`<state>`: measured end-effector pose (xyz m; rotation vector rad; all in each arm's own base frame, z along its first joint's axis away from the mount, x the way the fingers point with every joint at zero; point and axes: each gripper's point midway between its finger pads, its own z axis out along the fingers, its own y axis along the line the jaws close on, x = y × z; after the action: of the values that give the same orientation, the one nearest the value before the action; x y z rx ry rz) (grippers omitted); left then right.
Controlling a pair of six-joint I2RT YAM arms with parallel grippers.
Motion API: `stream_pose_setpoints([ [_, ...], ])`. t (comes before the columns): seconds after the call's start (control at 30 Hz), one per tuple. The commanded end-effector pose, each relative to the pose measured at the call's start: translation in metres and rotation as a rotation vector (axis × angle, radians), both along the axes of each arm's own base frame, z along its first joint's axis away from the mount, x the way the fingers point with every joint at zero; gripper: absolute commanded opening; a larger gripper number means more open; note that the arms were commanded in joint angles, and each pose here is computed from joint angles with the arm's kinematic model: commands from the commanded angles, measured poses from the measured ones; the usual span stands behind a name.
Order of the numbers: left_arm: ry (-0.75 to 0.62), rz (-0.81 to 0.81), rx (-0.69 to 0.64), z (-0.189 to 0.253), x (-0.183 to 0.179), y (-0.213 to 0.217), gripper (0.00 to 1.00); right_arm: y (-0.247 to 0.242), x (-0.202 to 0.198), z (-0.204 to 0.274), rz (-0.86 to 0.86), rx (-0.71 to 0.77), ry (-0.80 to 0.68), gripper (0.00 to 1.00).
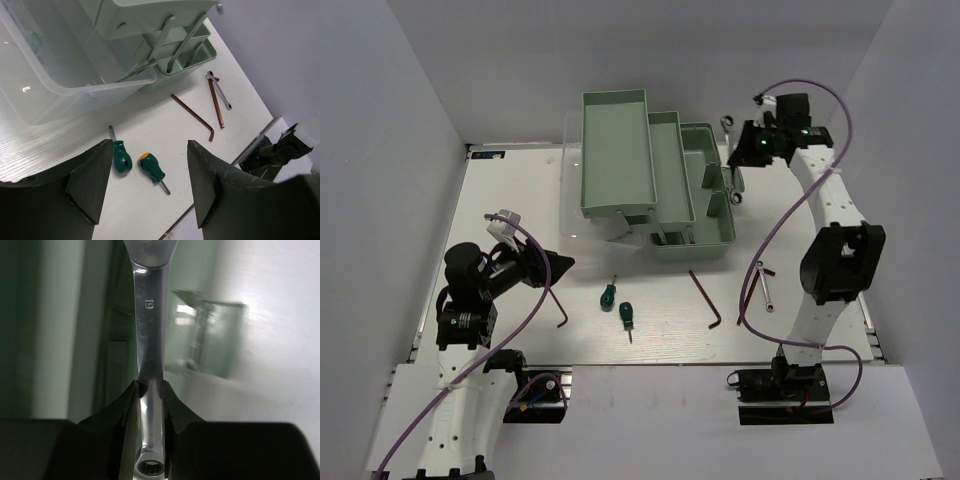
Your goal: Sort the tools into containers
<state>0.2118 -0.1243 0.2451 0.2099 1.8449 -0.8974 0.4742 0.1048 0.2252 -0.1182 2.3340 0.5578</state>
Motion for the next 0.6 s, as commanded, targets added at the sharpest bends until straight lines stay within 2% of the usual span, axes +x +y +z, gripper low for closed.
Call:
stream_pose_setpoints([
  [0.0, -0.016, -0.059, -0.022, 0.003, -0.005, -0.008, 0.71, 0.054, -0.003, -0.002, 0.171, 0.013, 0.004, 0.0],
  [0.23, 0.004, -0.081, -0.029, -0.004, -0.008, -0.01, 0.71, 0.065, 0.0, -0.048, 0.176, -0.052, 0.093, 0.01],
  [0.27, 0.022, -0.071, -0.028, -0.01, -0.008, -0.009, 0.71, 0.063, -0.001, -0.047, 0.176, -0.057, 0.09, 0.09],
  [0.3, 0.022, -0.071, -0.028, -0.01, -0.008, -0.009, 0.71, 0.064, -0.004, -0.05, 0.182, -0.058, 0.099, 0.28],
  [0.4, 0.013, -0.062, -0.025, -0.008, -0.007, -0.008, 0.71, 0.065, -0.012, -0.043, 0.215, -0.067, 0.089, 0.47],
  [0.57, 0.02, -0.062, -0.025, -0.014, -0.009, -0.008, 0.71, 0.062, -0.025, -0.022, 0.222, -0.059, 0.061, 0.49],
])
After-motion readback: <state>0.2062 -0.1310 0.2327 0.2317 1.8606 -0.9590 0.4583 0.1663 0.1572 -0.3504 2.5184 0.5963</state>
